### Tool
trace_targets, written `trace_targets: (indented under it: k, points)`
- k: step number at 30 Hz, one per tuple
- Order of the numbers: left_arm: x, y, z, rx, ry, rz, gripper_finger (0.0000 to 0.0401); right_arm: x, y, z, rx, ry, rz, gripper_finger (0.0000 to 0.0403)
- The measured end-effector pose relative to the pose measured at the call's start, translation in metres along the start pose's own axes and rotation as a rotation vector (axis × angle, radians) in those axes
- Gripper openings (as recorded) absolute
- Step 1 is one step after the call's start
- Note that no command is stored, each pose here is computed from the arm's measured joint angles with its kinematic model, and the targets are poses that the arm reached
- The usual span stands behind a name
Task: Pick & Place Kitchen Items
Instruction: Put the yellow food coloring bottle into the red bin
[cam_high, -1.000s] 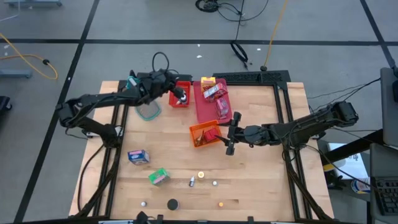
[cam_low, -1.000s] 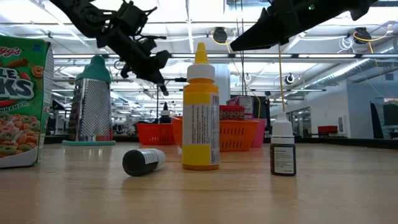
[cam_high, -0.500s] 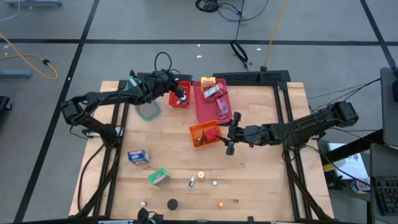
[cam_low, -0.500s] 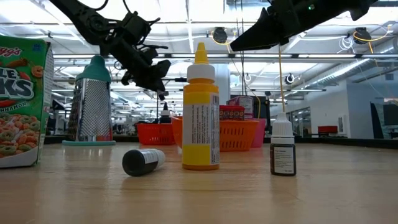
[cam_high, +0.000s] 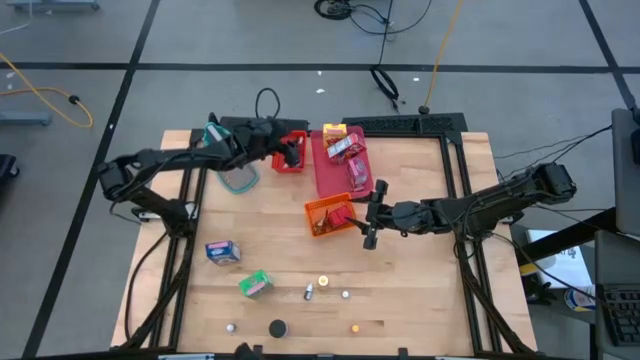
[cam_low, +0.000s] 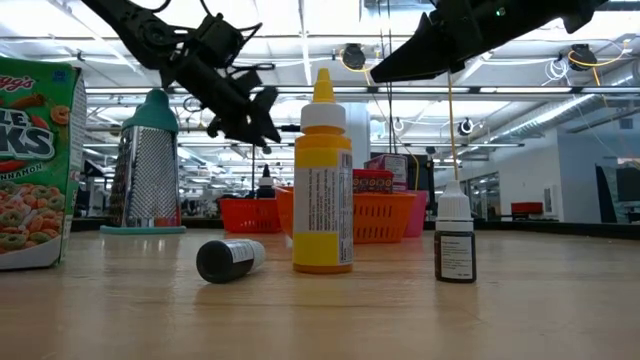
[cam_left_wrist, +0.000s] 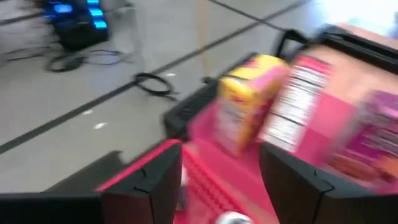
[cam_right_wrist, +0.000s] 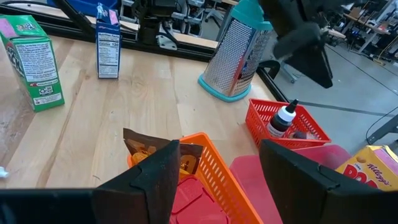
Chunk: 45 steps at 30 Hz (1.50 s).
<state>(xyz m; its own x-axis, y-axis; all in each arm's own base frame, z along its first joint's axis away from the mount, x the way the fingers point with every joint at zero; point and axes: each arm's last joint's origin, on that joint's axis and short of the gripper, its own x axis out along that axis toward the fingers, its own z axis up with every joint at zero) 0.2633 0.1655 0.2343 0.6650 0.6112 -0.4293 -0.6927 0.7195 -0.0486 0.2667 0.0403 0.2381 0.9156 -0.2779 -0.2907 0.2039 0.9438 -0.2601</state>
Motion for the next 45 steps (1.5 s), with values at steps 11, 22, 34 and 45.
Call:
trace_targets:
  k: [11, 22, 34, 45]
  points:
    - [-0.042, -0.051, 0.011, 0.129, -0.060, -0.343, 0.0213, 0.000, 0.000, -0.001, -0.002, 0.006, 0.001, 0.0212]
    - [-0.085, -0.120, -0.029, 0.344, 0.155, -0.688, 0.0214, 0.000, 0.000, -0.001, 0.000, 0.008, 0.001, 0.0212]
    - [-0.134, -0.169, -0.057, 0.540, 0.148, -0.899, 0.0214, 0.000, 0.000, -0.001, 0.000, 0.008, 0.001, 0.0212]
    - [-0.148, -0.204, -0.074, 0.509, 0.078, -0.957, 0.0214, 0.000, 0.000, -0.001, 0.001, 0.008, 0.001, 0.0212]
